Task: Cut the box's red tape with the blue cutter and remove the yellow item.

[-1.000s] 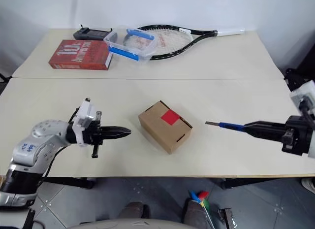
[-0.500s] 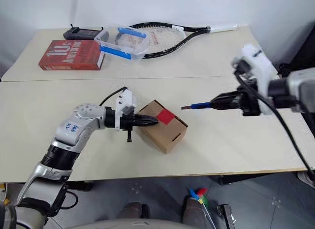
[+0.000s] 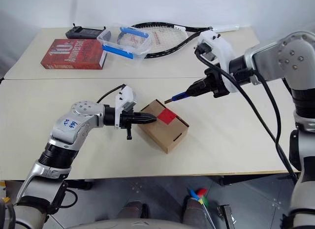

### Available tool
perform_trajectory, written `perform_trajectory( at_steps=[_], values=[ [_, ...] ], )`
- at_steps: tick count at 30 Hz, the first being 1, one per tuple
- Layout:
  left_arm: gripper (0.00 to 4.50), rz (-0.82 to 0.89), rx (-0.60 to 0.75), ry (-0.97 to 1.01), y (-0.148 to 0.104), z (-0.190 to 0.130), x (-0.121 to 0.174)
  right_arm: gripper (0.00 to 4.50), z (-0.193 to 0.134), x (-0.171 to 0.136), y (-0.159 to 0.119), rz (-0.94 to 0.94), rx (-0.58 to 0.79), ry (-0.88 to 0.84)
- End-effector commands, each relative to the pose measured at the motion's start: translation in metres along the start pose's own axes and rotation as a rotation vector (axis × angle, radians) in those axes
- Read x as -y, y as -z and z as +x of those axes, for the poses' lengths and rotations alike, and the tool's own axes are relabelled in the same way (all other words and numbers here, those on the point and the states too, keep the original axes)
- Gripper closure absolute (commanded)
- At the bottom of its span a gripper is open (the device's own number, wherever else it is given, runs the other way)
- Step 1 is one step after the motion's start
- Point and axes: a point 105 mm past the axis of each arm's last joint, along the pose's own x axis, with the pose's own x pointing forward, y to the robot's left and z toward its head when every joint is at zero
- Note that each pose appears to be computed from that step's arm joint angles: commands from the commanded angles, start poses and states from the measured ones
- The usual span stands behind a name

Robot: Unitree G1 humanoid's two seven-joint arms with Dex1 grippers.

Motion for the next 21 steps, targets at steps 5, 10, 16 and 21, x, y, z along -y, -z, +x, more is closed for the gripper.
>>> perform_trajectory(
  at_steps=[5,10,16,21],
  values=[
    [4.5,-0.032,-0.014,0.004,0.004,0.0,0.006,4.35,0.001,-0.004,-0.015,-0.063,0.055,-0.009],
    [4.5,-0.037,-0.015,0.01,0.005,0.002,0.009,4.35,0.006,-0.003,-0.015,-0.063,0.056,-0.015],
    [4.5,-0.039,-0.012,-0.003,0.005,0.004,0.009,4.35,0.015,0.001,-0.008,-0.046,0.041,-0.01],
    [4.5,-0.044,-0.015,-0.007,0.007,0.004,0.01,4.35,0.015,-0.001,-0.005,-0.047,0.034,-0.029]
  ],
)
